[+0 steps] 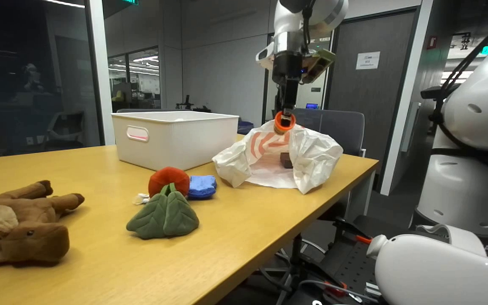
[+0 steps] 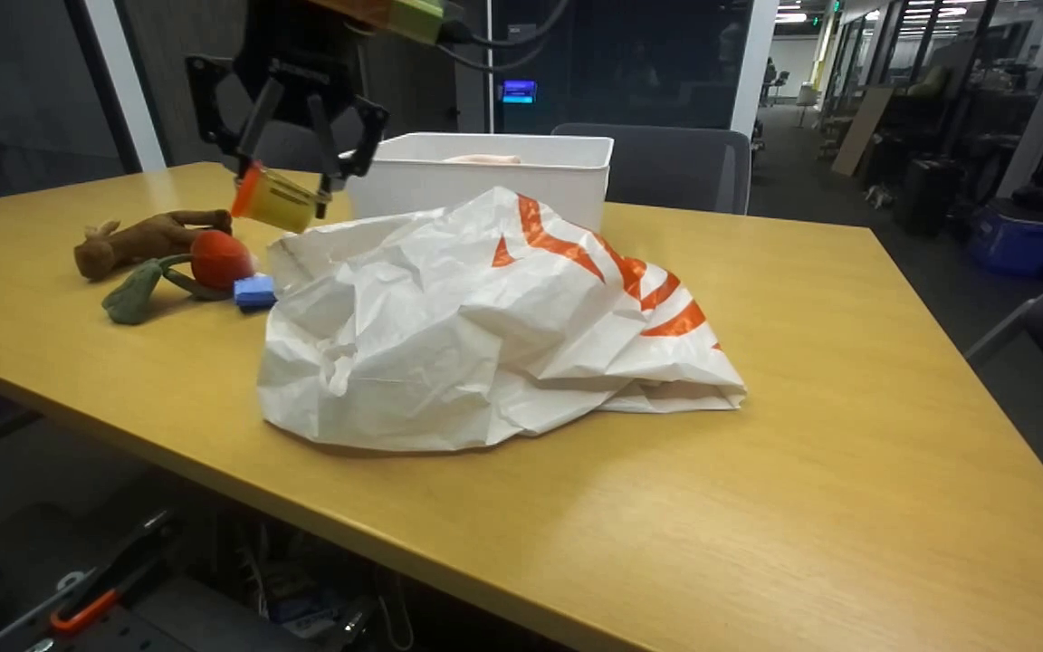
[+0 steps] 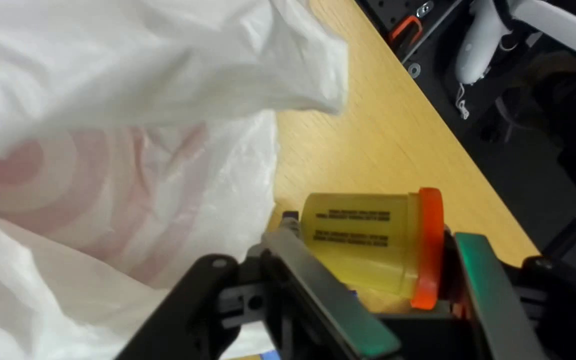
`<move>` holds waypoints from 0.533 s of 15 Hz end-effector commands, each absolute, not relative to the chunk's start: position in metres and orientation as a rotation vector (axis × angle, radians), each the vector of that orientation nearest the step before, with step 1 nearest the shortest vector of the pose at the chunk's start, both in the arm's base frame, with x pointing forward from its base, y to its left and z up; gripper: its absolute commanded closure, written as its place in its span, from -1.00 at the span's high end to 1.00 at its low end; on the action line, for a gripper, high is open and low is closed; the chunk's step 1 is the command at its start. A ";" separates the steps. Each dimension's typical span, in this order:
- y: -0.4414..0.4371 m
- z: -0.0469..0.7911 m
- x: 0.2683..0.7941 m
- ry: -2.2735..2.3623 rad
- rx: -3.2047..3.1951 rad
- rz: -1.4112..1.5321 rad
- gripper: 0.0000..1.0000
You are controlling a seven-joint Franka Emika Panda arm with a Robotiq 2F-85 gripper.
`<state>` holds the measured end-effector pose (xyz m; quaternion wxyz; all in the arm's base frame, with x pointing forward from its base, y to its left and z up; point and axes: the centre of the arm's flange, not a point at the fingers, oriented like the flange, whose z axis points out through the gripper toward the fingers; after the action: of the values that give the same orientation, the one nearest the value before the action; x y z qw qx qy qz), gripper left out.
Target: Take all the objects out of the carrier bag
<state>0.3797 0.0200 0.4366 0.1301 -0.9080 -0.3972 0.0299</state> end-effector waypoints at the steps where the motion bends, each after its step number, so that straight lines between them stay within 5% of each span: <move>1: 0.115 0.461 0.355 -1.398 -2.597 -0.066 -0.35; 8: 0.236 0.438 0.383 -1.801 -2.583 -0.517 -0.35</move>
<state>0.3514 0.2115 0.4614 0.0190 -0.8246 -0.5543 -0.1110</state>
